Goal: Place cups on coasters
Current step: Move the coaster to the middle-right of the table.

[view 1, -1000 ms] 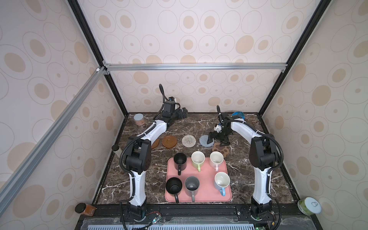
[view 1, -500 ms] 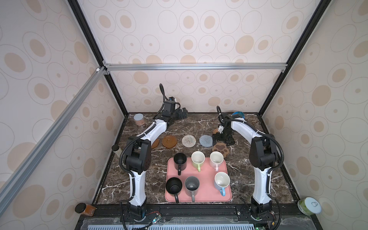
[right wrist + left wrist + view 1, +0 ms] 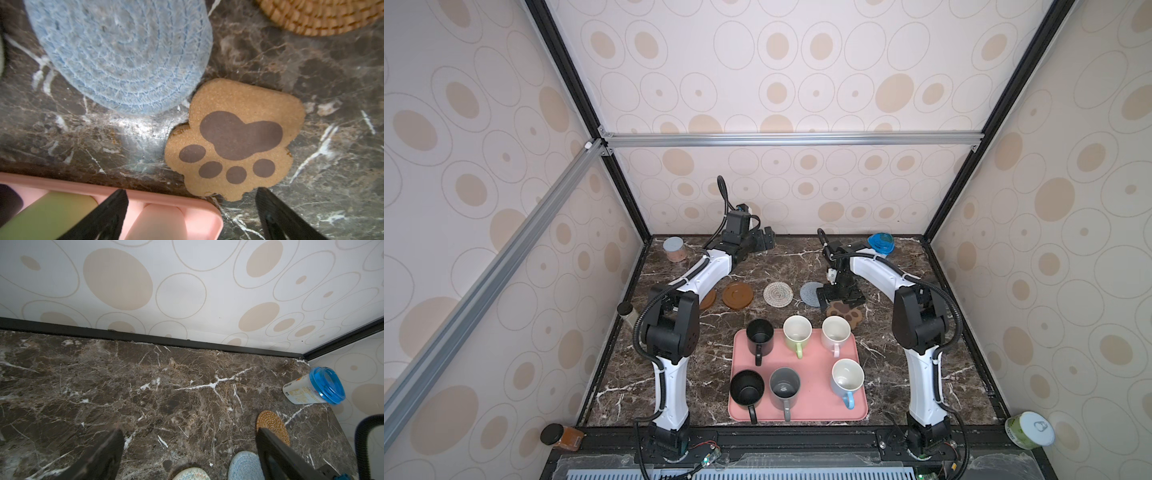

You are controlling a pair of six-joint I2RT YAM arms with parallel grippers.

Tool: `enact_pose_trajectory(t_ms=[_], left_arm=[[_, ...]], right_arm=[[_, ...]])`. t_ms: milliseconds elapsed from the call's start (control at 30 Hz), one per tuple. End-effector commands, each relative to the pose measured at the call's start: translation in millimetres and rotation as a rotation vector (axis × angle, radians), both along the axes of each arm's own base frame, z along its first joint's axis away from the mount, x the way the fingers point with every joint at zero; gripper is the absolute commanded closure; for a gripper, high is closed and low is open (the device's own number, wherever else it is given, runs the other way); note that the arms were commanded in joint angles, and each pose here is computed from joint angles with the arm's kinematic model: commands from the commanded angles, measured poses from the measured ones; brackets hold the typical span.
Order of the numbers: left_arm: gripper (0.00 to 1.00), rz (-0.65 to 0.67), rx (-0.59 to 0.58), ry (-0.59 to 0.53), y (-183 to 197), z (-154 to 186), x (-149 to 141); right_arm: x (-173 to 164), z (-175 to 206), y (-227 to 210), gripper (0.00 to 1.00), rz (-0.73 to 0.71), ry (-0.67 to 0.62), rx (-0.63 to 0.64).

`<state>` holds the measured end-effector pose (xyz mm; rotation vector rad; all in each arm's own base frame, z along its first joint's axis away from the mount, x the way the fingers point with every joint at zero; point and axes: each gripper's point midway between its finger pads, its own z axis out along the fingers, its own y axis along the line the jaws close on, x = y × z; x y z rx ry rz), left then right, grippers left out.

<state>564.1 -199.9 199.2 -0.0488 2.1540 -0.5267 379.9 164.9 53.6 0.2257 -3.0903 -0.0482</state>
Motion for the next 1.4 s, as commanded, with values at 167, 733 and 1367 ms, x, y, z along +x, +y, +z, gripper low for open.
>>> enact_pose_trajectory(t_ms=[167, 733, 1367], left_arm=[[0.0, -0.017, 0.012, -0.029, 6.8, 22.3, -10.2], [0.0, -0.019, -0.024, -0.037, 3.4, 20.9, -3.1], [0.0, -0.015, -0.03, -0.037, 0.8, 22.8, 6.5]], right_arm=[[-13.2, -21.4, -20.5, 0.0, -0.05, 0.065, -0.145], [-18.6, -30.4, -83.3, 0.0, -0.156, 0.081, -0.372], [-8.7, -16.3, -160.9, 0.0, -0.318, 0.058, -0.38]])
